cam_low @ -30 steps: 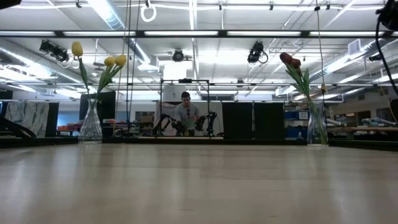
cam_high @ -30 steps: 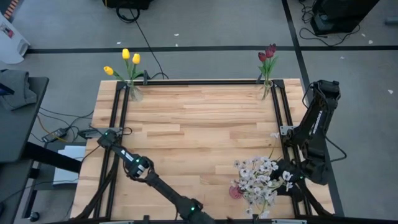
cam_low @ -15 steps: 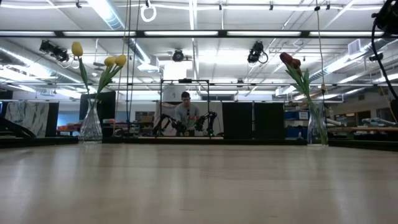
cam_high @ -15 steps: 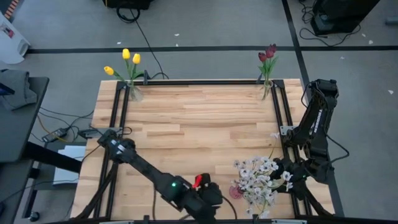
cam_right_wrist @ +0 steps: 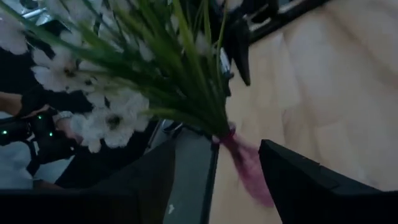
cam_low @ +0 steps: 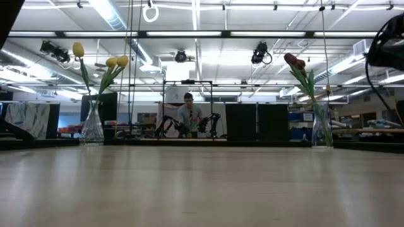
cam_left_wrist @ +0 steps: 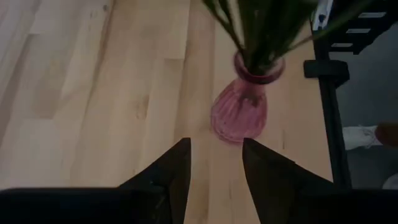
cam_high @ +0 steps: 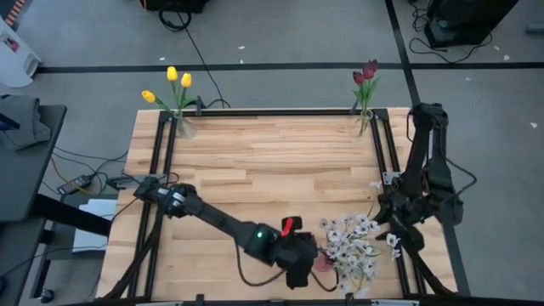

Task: Sort flowers into vase by color
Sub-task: Adjust the purple vase

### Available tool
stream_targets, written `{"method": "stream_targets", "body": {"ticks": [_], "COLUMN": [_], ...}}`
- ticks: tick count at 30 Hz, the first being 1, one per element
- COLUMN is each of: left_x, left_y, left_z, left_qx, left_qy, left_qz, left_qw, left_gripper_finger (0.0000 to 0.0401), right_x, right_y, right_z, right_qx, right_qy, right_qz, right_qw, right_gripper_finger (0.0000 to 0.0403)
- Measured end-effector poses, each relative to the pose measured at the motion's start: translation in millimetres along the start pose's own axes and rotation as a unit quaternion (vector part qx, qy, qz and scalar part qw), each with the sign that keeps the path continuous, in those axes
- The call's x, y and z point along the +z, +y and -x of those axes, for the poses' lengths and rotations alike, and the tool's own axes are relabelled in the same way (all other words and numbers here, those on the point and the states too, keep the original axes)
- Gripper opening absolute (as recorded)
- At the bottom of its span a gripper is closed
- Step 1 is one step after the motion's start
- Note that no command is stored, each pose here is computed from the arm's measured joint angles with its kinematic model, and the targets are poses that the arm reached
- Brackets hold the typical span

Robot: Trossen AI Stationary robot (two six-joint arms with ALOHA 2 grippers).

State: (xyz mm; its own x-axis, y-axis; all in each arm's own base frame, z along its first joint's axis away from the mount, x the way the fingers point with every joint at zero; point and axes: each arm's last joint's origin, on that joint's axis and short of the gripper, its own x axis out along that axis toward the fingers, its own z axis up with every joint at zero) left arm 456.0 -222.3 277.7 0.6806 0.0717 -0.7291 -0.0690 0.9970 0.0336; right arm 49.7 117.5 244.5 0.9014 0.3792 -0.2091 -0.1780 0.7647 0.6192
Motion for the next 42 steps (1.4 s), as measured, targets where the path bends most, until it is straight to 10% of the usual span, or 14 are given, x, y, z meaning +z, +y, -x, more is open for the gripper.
{"method": "stream_targets", "body": {"ticks": [19, 42], "left_x": [-15, -19], "left_y": [15, 2], "left_z": [-33, -52], "left_qx": [-0.058, -0.096], "left_qy": [0.058, 0.010], "left_qz": [0.010, 0.050], "left_qw": [0.997, 0.994], "left_gripper_finger": [0.0008, 0.0004], "right_x": [42, 58], "right_y": [-27, -24], "right_z": [35, 43], "right_qx": [0.011, 0.005], "right_qy": [-0.100, -0.159], "right_qz": [0.066, 0.098], "right_qw": [0.993, 0.982], "right_gripper_finger": [0.0107, 0.0098]}}
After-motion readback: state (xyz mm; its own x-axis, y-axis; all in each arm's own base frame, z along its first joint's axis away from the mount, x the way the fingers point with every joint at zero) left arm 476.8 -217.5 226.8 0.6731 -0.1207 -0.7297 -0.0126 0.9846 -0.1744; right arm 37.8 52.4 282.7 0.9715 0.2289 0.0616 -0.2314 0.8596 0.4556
